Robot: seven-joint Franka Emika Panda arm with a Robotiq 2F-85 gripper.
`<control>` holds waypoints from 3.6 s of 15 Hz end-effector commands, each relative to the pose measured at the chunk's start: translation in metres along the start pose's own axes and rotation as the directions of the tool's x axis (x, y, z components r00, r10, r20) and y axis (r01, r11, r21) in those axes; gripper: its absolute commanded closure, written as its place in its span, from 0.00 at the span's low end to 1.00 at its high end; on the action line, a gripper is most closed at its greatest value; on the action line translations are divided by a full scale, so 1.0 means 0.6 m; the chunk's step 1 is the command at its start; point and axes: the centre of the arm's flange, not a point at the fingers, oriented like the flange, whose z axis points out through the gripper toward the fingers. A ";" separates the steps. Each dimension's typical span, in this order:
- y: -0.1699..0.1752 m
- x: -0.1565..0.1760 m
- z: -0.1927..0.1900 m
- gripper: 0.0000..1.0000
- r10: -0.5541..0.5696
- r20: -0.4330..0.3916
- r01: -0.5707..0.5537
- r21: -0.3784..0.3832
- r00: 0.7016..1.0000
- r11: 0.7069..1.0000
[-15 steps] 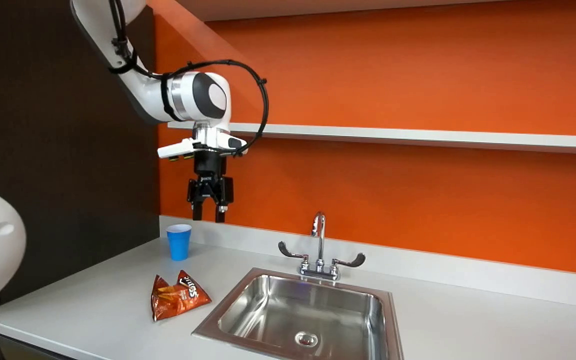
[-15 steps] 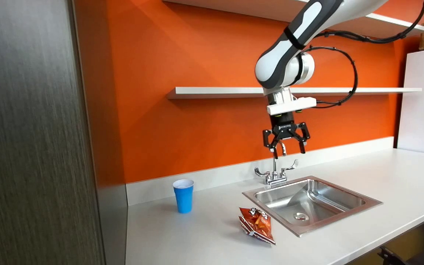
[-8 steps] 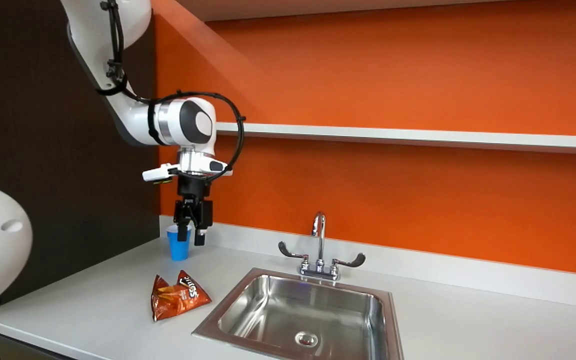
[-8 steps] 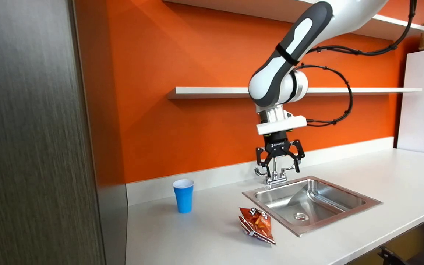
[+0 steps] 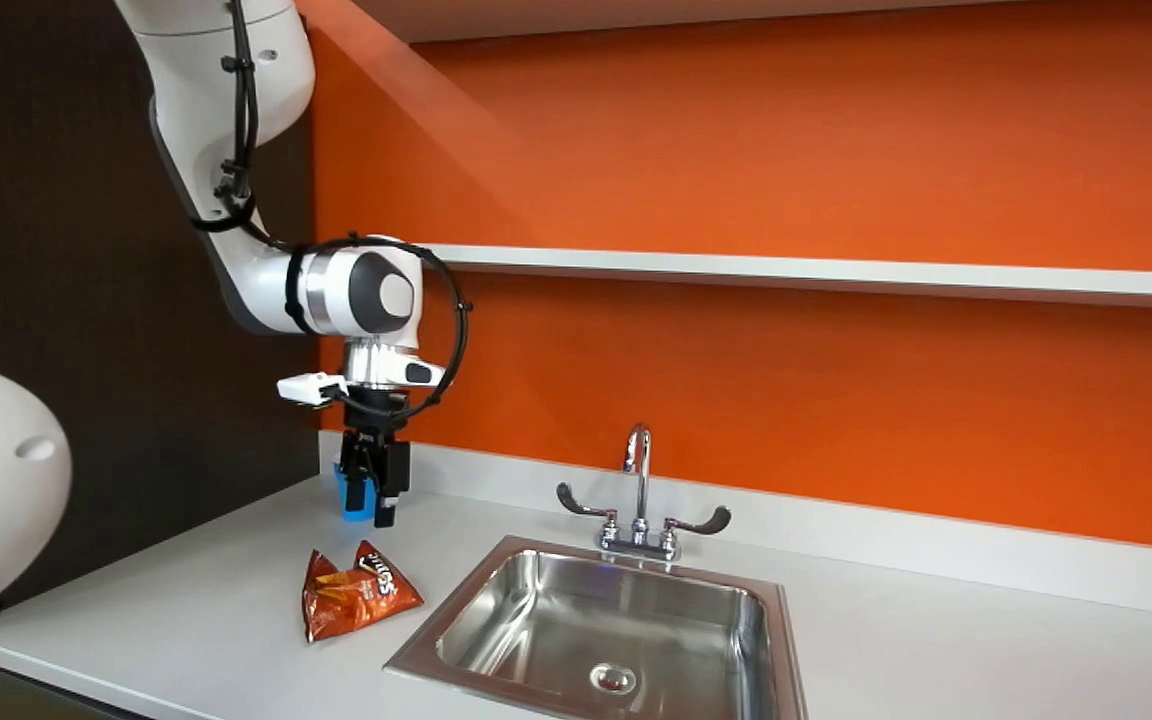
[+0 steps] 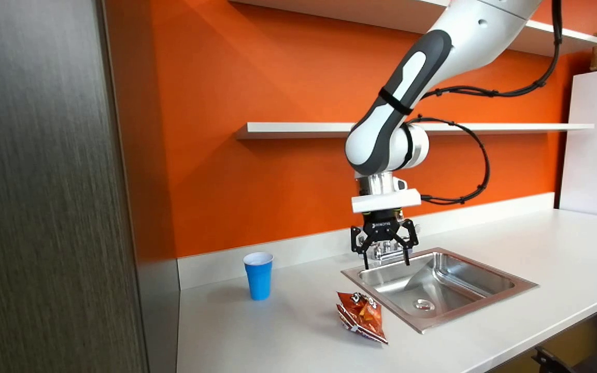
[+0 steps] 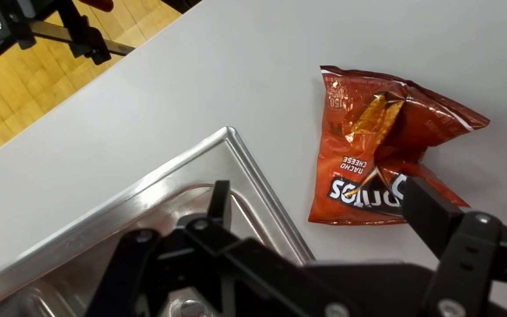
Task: Put the orange packet on the bottom shelf.
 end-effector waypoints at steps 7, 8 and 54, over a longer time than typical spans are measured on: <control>-0.044 -0.005 0.052 0.00 0.029 -0.014 -0.029 0.031 0.999 0.999; -0.046 -0.007 0.055 0.00 0.030 -0.010 -0.029 0.029 1.000 0.999; -0.073 0.033 0.166 1.00 0.088 0.002 -0.088 0.016 0.996 0.996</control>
